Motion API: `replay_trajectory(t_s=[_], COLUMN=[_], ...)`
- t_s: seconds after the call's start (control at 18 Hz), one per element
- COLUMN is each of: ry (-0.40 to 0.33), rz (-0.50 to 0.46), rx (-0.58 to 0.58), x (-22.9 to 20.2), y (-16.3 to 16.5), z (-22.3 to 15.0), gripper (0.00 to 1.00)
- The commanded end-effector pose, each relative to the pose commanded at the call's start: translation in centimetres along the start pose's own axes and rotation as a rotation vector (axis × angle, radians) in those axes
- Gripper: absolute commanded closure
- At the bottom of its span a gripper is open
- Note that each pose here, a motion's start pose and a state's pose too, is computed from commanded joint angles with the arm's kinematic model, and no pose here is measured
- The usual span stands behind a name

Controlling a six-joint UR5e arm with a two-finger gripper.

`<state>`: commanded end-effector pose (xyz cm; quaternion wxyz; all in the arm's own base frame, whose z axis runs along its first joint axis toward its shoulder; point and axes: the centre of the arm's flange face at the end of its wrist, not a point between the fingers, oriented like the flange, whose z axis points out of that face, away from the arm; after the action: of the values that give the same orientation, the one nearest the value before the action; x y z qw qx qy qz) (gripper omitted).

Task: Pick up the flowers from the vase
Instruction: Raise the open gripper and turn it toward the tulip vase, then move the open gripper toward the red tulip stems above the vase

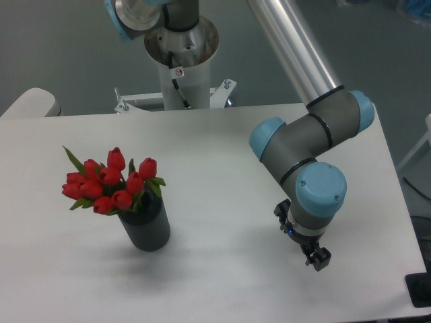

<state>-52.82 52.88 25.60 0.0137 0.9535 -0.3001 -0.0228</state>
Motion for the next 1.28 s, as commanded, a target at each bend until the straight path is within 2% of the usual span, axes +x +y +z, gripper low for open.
replay_trajectory(t_s=[0.28, 0.5, 0.78, 1.28], ry=[0.007, 0.016, 0.014, -0.002], rz=[0.020, 0.009, -0.005, -0.044], rx=[0.008, 0.080, 0.100, 0.336], x=[0.9, 1.5, 2.0, 4.2], y=[-2.0, -2.3, -2.2, -0.9], z=[-0.1, -0.1, -1.0, -4.9], gripper=[0.00, 0.00, 0.00, 0.00])
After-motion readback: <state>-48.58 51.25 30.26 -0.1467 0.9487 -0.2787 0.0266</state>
